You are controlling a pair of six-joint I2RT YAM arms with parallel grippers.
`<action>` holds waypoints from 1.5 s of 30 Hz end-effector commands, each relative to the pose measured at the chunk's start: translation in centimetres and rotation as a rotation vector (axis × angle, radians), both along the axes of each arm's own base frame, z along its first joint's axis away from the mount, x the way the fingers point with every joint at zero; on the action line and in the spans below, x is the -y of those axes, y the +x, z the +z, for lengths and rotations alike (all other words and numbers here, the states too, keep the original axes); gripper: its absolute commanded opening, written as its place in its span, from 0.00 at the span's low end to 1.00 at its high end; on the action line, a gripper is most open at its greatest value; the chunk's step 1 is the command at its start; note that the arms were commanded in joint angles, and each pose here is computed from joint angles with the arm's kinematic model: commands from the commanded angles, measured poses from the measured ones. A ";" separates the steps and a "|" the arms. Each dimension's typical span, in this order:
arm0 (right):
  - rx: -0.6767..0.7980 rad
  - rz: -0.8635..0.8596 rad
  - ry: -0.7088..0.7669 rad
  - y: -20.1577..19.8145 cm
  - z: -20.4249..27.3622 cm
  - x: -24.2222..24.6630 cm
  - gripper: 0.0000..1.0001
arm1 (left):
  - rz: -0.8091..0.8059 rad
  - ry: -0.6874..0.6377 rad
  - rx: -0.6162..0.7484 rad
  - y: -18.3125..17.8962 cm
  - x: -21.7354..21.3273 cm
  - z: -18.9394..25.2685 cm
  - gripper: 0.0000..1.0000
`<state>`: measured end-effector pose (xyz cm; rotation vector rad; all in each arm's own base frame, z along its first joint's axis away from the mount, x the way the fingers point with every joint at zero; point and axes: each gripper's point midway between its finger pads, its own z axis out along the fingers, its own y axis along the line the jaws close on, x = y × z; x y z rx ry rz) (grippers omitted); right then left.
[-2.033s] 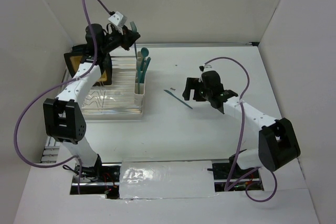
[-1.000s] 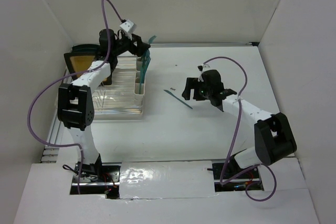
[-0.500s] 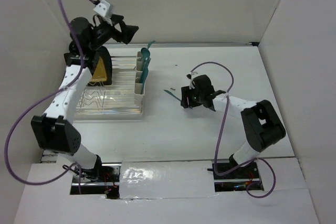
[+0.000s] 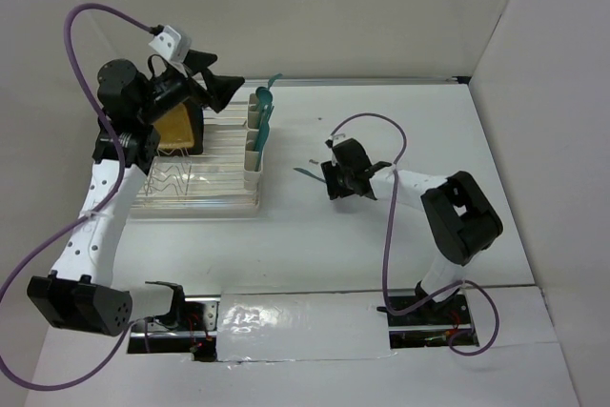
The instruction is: Sort the eating utensils into containers
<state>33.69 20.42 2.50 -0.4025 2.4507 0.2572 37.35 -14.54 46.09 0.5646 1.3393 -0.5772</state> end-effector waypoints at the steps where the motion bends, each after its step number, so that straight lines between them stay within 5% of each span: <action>1: 0.074 0.018 0.003 1.5 3.5 -0.8 0.53 | -0.034 0.008 -0.006 -1.6 0.3 -0.3 0.94; 9: 0.192 0.173 -0.008 3.4 6.5 -2.4 0.54 | -0.106 0.015 -0.075 -2.8 1.2 -3.4 0.94; 14: 0.089 0.170 -0.111 4.5 1.5 -1.8 0.53 | -0.111 0.019 -0.100 -3.0 1.3 -4.8 0.94; 25: 0.022 0.191 -0.087 5.1 -1.7 -1.8 0.46 | -0.089 0.054 -0.122 -3.6 1.4 -6.5 0.95; 33: -0.098 0.135 -0.114 1.2 -4.6 0.7 0.08 | -0.101 0.046 -0.154 -4.4 1.6 -7.6 0.95; 35: -0.102 0.086 -0.078 0.7 -4.1 0.7 0.00 | -0.100 0.029 -0.212 -4.6 1.7 -8.6 0.95; 39: -0.134 -0.066 -0.005 -0.7 -3.6 1.2 0.00 | -0.120 -0.055 -0.363 -4.5 2.6 -10.4 0.91; 45: -0.035 -0.186 0.355 -0.3 4.2 -2.3 0.00 | -0.045 -0.207 -0.651 -2.3 6.0 -13.8 0.86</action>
